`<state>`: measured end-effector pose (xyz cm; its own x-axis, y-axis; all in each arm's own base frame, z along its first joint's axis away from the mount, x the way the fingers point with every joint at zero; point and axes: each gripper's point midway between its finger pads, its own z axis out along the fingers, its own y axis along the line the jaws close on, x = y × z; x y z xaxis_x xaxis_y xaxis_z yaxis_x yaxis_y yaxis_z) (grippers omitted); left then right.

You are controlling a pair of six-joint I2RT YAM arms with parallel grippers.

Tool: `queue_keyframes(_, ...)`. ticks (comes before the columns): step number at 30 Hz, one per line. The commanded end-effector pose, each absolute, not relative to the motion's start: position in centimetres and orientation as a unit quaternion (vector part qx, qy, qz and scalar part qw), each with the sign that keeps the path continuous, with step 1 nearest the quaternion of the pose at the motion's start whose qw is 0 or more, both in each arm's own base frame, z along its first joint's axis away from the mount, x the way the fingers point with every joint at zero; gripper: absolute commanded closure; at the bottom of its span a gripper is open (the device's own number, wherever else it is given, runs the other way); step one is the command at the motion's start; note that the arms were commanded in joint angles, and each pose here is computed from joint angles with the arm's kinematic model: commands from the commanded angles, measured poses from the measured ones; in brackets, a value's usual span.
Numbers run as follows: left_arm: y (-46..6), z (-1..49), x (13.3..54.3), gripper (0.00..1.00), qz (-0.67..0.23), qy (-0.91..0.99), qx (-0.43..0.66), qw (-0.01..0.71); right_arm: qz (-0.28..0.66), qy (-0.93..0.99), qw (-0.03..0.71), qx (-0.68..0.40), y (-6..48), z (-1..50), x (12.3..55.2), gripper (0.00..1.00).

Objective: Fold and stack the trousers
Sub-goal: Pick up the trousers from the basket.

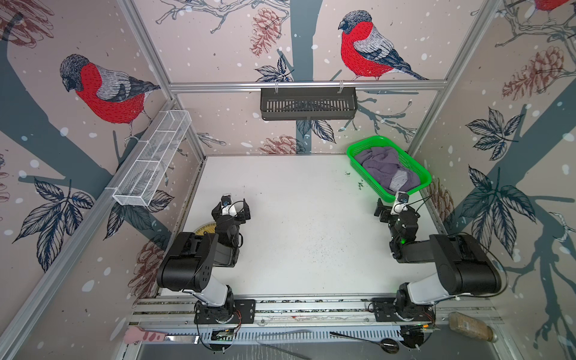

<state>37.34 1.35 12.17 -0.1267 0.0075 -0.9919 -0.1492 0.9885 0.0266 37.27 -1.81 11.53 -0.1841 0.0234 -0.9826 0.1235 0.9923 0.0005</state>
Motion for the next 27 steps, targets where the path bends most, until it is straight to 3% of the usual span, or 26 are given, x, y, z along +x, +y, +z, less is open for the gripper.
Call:
queue_keyframes(1,1.5,13.7,36.9,0.02,0.062,0.726,-0.049,0.683,-0.035,0.753,0.657,0.032,-1.2,13.0,37.3,0.01)
queue_keyframes(9,1.2,18.7,35.6,0.02,0.078,0.7,-0.065,0.706,-0.034,0.736,0.676,0.004,0.5,18.7,36.9,0.01)
queue_keyframes(17,-4.7,22.8,38.9,0.02,-0.102,0.742,-0.047,0.661,0.008,0.762,0.647,-0.015,1.0,24.1,39.4,0.01)
queue_keyframes(24,-11.0,23.2,39.0,0.02,-0.253,0.77,0.003,0.586,-0.029,0.851,0.519,-0.075,-0.7,21.6,43.7,0.01)
queue_keyframes(27,-13.2,23.0,38.7,0.02,-0.307,0.773,0.022,0.555,-0.025,0.885,0.461,-0.053,-2.7,20.1,45.8,0.0)
